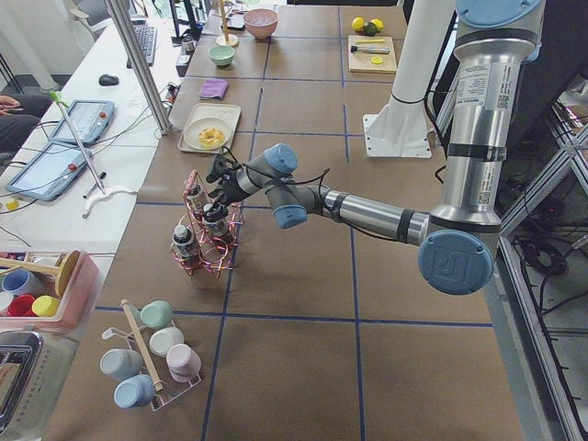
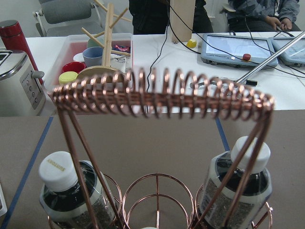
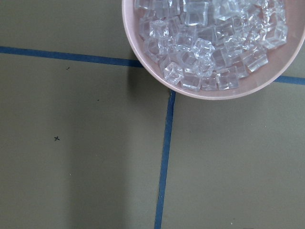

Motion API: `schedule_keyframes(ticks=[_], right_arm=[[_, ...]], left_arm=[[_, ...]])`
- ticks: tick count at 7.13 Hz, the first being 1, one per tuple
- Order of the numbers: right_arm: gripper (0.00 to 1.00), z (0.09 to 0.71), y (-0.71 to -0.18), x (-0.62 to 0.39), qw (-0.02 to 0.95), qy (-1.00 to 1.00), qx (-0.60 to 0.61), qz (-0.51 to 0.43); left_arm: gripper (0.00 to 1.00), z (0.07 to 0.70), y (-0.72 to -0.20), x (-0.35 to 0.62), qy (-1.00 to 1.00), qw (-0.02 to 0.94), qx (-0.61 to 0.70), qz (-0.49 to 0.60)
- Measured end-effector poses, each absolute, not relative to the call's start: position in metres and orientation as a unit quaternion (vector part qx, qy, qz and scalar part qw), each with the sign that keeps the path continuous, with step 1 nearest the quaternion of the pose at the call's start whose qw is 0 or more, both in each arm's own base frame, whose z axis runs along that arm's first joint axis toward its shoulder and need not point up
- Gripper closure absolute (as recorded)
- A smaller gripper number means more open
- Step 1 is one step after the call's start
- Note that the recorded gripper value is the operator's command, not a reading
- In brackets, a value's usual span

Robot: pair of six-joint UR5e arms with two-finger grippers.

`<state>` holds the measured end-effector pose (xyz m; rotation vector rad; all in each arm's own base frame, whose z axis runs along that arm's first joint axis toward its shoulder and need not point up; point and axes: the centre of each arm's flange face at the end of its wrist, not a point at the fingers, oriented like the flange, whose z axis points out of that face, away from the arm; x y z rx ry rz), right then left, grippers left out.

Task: Place tea on tray
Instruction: 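Lower the left gripper into the copper rack around a tea bottle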

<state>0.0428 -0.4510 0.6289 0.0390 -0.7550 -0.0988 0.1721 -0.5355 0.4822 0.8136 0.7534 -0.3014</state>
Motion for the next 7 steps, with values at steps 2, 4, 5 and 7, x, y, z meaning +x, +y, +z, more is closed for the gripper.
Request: schedule_keyframes(ticks=[2, 4, 5, 7], right_arm=[[0.00, 0.6279, -0.4517, 0.0427, 0.928, -0.368, 0.020, -0.049], [0.00, 0.6276, -0.4520, 0.0427, 0.928, -0.368, 0.020, -0.049], [0.00, 0.6276, -0.4521, 0.0427, 0.928, -0.368, 0.020, -0.048], [0.00, 0.6277, -0.4522, 0.0427, 0.928, -0.368, 0.020, -0.049]], left_arm=[[0.29, 0.4849, -0.5351, 0.1725, 0.357, 0.840, 0.384, -0.141], [0.41, 0.4867, -0.5342, 0.1720, 0.357, 0.840, 0.383, -0.140], [0.57, 0.4868, -0.5342, 0.1716, 0.357, 0.840, 0.383, -0.141], [0.58, 0.4877, -0.5336, 0.1712, 0.357, 0.841, 0.382, -0.141]])
